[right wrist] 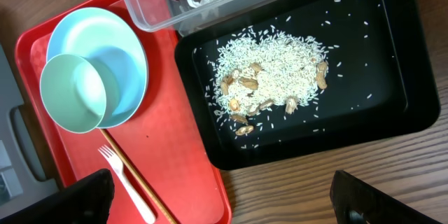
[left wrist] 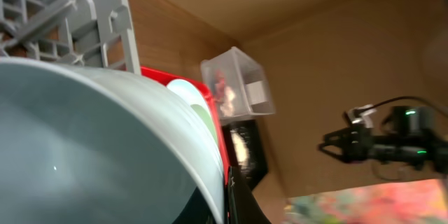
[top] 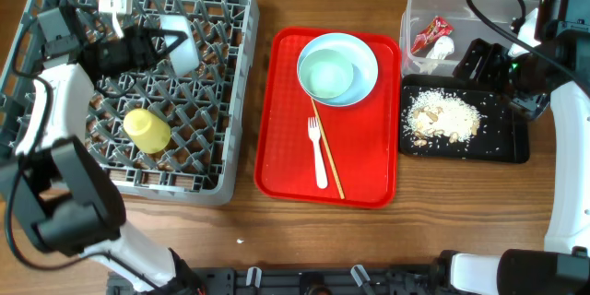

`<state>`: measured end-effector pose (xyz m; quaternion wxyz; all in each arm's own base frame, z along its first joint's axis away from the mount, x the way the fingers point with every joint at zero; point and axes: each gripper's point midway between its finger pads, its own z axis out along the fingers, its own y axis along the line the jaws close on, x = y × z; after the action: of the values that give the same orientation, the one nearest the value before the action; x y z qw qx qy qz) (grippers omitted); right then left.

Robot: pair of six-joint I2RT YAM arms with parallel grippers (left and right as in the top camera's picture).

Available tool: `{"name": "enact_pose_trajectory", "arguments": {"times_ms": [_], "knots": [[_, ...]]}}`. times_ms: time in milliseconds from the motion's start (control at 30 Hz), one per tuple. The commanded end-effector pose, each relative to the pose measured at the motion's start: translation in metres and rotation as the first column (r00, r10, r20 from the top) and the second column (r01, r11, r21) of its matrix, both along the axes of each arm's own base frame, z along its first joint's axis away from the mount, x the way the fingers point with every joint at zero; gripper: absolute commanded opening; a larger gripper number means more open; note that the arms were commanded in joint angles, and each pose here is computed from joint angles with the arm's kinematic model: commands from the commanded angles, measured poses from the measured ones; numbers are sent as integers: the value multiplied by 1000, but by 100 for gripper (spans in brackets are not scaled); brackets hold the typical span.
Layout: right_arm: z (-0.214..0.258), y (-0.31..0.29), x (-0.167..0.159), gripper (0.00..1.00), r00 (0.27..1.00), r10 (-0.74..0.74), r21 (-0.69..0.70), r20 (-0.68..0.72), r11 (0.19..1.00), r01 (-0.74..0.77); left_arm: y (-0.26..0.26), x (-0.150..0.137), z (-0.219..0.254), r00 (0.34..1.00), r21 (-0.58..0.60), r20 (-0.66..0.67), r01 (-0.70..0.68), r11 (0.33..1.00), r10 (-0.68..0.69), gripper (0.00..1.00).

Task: Sort waste into correct bins and load items into the dishwasher rack
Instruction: 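Carry the light-blue bowl into the dish rack with the left gripper, then reach the left gripper to the green bowl on the plate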

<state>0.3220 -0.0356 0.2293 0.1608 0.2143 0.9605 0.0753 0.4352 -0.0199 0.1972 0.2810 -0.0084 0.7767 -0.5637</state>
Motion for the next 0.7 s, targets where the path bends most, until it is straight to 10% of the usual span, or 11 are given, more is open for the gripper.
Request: {"name": "enact_pose_trajectory", "arguments": {"times_ms": [0,167,500,533,567,667], "knots": [[5,-2,1,99,1000,13,-18,13,1000,-13,18,-1,-12,999,-172,-8,31,985,-33,4],[5,-2,1,100,1000,12,-18,12,1000,-12,45,2,-32,998,-163,-58,-45,986,36,4],[5,-2,1,100,1000,13,-18,13,1000,-13,111,-15,-81,910,39,-302,-285,958,283,63],[5,-2,1,100,1000,13,-18,13,1000,-13,116,-16,-79,907,46,-299,-295,954,295,92],[5,-2,1,100,1000,13,-18,13,1000,-13,120,-17,-76,906,57,-290,-306,950,309,100],[5,-2,1,100,1000,13,-18,13,1000,-13,135,-21,-62,894,141,-248,-349,927,374,100]]}}
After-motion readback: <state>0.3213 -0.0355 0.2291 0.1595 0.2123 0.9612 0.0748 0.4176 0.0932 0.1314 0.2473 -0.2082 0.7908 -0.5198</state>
